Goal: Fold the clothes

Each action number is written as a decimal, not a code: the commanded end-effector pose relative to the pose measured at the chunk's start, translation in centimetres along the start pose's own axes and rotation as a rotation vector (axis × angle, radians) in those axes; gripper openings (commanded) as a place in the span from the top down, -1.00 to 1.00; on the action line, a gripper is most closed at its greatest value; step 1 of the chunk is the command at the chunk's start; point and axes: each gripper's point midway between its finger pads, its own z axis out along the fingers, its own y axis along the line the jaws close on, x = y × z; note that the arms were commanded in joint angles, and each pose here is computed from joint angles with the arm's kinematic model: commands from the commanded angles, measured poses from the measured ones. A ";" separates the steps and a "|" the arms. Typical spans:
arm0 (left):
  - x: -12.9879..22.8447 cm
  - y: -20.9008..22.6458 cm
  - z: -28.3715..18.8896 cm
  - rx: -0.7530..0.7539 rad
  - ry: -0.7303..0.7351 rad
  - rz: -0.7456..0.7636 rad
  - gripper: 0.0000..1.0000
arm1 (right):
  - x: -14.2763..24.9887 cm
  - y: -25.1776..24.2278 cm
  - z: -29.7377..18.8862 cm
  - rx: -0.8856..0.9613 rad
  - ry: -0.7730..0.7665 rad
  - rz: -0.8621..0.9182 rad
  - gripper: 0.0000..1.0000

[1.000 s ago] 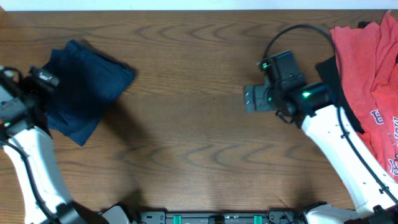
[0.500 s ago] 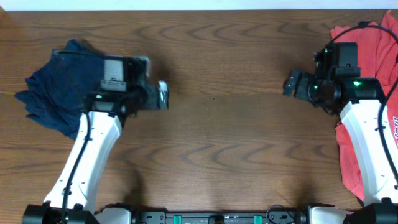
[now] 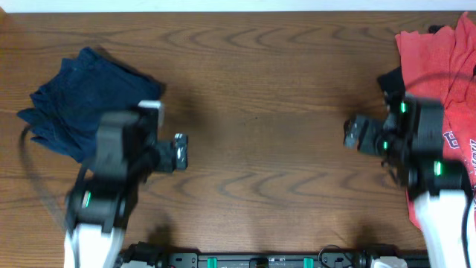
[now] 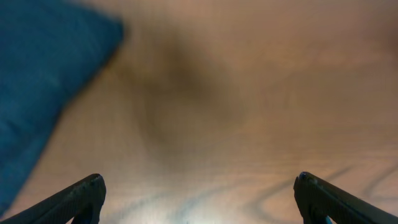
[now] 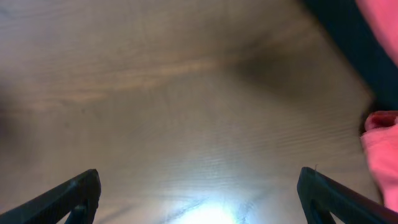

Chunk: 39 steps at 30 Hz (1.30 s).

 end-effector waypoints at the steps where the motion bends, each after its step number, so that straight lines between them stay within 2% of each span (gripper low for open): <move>1: 0.8 0.0 -2.4 -0.001 -0.142 0.027 -0.96 | 1.2 -1.0 -1.9 0.042 -0.175 -0.075 -0.98; 4: 0.5 -0.6 -5.2 0.027 -0.271 0.042 -0.96 | 1.3 -1.2 -3.3 0.013 -0.331 -0.077 -0.98; 6: 0.3 -0.8 -6.9 0.033 -0.342 0.050 -0.96 | 2.3 -1.3 -4.0 -0.006 -0.365 -0.075 -0.99; 12: 0.1 -1.2 -9.6 0.043 -0.449 0.064 -0.96 | 4.8 -1.8 -4.9 -0.027 -0.359 -0.058 -0.98; 18: 0.5 -1.1 -9.4 0.042 -0.434 0.062 -0.96 | 7.7 -2.9 -3.9 0.014 -0.232 -0.059 -0.98; 30: 3.7 -0.6 -8.1 0.029 -0.293 0.044 -0.96 | 12.3 -4.6 -3.4 0.076 -0.040 -0.059 -0.99; 34: 4.6 -0.5 -7.9 0.025 -0.255 0.040 -0.96 | 12.6 -5.0 -3.9 0.088 -0.065 -0.065 -0.99; 36: 5.0 -0.5 -7.8 0.023 -0.238 0.037 -0.96 | 12.0 -4.8 -4.3 0.072 -0.119 -0.069 -0.98; 39: 5.2 -0.4 -7.7 0.023 -0.230 0.036 -0.96 | 10.5 -3.4 -4.8 -0.004 -0.244 -0.170 -0.98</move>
